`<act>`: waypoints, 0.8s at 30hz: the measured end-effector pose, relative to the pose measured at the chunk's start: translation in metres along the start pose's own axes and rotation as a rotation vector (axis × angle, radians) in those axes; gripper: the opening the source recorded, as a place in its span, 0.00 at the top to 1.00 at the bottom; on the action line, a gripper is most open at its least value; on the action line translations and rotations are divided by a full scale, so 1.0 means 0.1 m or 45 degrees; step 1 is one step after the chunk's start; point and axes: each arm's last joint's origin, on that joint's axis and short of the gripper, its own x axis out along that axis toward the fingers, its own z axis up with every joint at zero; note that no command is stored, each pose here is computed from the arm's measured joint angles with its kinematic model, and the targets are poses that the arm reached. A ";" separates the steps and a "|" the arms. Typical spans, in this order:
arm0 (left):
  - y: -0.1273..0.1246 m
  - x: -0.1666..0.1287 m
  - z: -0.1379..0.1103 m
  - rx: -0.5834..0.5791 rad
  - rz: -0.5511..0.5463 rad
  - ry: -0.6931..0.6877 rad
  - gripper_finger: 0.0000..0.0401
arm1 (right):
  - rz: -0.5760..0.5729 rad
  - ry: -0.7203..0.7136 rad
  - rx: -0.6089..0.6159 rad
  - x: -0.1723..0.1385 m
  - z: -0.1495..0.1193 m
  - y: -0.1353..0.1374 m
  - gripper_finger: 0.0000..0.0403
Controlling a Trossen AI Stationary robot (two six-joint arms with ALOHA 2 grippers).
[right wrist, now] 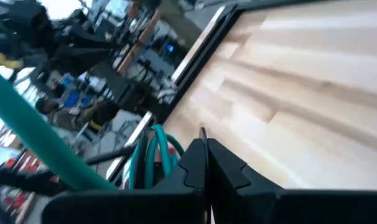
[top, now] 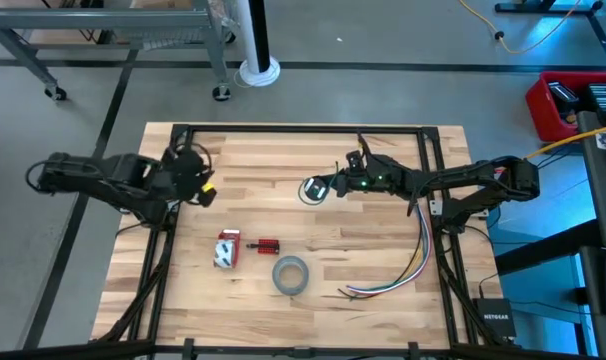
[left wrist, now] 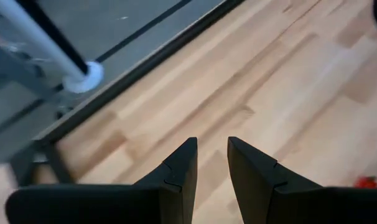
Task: Coil cords
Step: Coil the green wire onto the spool
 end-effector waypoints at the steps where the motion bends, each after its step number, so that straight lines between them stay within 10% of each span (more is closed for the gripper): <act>1: 0.00 0.01 -0.07 -0.018 -0.033 -0.019 0.80 | 0.010 0.025 0.004 0.00 -0.01 -0.01 0.99; 24: -0.17 0.62 -1.04 -0.030 -0.697 -0.691 0.80 | 0.094 0.140 0.063 -0.05 0.01 -0.16 0.99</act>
